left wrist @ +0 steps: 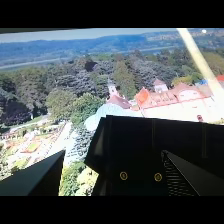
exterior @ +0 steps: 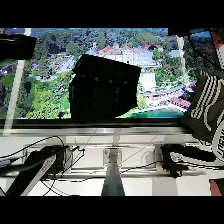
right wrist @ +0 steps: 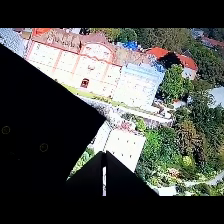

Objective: Fold the clothes and pants, and hang the long-sleeved shirts on hangers.

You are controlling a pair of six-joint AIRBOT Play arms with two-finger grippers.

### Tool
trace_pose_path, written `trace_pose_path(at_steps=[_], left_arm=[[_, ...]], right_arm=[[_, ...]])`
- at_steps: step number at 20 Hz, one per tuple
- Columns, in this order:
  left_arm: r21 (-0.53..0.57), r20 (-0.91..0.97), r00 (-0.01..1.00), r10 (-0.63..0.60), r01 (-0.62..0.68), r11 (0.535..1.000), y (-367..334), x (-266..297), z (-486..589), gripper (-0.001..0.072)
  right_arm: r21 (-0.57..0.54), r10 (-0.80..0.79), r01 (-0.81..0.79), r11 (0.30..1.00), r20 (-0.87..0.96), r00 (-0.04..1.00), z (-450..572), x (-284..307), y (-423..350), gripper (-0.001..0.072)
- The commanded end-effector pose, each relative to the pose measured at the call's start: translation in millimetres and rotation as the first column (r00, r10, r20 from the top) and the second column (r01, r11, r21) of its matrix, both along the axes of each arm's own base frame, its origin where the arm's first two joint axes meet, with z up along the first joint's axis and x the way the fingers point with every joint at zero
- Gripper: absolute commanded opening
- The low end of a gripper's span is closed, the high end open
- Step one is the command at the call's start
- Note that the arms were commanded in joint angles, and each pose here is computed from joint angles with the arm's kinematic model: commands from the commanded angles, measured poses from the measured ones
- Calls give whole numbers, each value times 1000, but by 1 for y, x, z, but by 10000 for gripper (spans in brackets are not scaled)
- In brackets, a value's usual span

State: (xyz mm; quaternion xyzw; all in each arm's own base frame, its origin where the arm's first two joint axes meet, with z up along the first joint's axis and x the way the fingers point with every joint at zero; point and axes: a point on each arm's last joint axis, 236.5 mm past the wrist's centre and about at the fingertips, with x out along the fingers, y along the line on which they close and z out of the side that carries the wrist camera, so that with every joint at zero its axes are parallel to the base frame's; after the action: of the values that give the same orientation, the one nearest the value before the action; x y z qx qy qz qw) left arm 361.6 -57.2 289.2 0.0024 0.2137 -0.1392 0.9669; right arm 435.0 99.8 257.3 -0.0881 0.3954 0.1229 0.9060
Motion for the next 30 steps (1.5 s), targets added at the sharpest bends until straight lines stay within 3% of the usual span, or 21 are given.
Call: trace_pose_path(at_steps=[1, 3, 5, 7, 9, 11, 13, 16, 17, 18, 19, 20, 21, 22, 23, 24, 25, 26, 29, 30], left_arm=[[-2, 8, 1000, 2, -2, 1000, 0, 1, 2, 691], [-2, 8, 1000, 2, -2, 1000, 0, 1, 2, 691], [-20, 8, 1000, -7, 8, 1000, -4, 1, 3, 692], [-47, 10, 1000, -22, 22, 999, -9, 0, 5, 691], [-47, 10, 1000, -22, 22, 999, -9, 0, 5, 691], [-47, 10, 1000, -22, 23, 999, -9, 0, 5, 692], [-47, 7, 1000, -22, 23, 999, -9, 0, 4, 691], [-35, -18, 1000, -15, 14, 999, -6, 8, -6, 676], [-18, -35, 999, -6, 5, 1000, -2, 13, -13, 550], [2, -56, 998, 5, -5, 1000, 2, 19, -22, 301], [29, -79, 997, 18, -16, 999, 8, 25, -32, 86], [58, -100, 994, 33, -27, 998, 14, 31, -42, 28], [101, -128, 990, 53, -40, 994, 22, 36, -54, 28], [148, -170, 983, 71, -46, 988, 31, 38, -69, 29], [200, -236, 968, 90, -42, 979, 40, 37, -89, 72], [243, -297, 949, 108, -35, 969, 49, 34, -107, 247], [266, -348, 930, 120, -24, 964, 53, 32, -125, 471], [269, -383, 915, 124, -18, 963, 55, 32, -140, 515], [287, -471, 872, 135, 7, 958, 59, 22, -178, 515], [317, -494, 857, 150, 16, 948, 66, 17, -189, 515]], right_arm=[[25, 16, -16, 1000, -5, 1000, 0, -2, 7, 35], [35, 32, -31, 999, -10, 999, -1, -2, 11, 35], [-78, 14, -18, 997, -44, 999, -13, -3, -11, 34], [-159, 6, -31, 987, -156, 988, -40, -12, -35, 34], [-158, -50, -6, 987, -347, 937, -86, -33, -62, 33], [-59, -33, 1, 998, -535, 844, -134, -62, -68, 33], [127, 58, 34, 991, -656, 752, -172, -85, -52, 34], [344, 184, 133, 929, -743, 643, -225, -114, -14, 35], [392, 202, 177, 903, -750, 629, -245, -118, 1, 35], [428, 215, 213, 878, -752, 623, -262, -123, 16, 52], [462, 233, 233, 856, -747, 623, -279, -128, 31, 118], [481, 243, 243, 842, -742, 625, -295, -134, 44, 206], [484, 239, 255, 837, -743, 625, -311, -141, 54, 329], [469, 223, 263, 843, -750, 622, -325, -148, 60, 398], [452, 213, 262, 853, -758, 616, -337, -157, 66, 405], [439, 211, 255, 862, -767, 605, -345, -165, 71, 406], [431, 216, 243, 869, -772, 598, -350, -172, 77, 406], [426, 216, 232, 874, -770, 600, -353, -174, 82, 411], [427, 181, 262, 865, -753, 632, -357, -163, 94, 653], [420, 166, 281, 863, -760, 628, -359, -161, 95, 680]])
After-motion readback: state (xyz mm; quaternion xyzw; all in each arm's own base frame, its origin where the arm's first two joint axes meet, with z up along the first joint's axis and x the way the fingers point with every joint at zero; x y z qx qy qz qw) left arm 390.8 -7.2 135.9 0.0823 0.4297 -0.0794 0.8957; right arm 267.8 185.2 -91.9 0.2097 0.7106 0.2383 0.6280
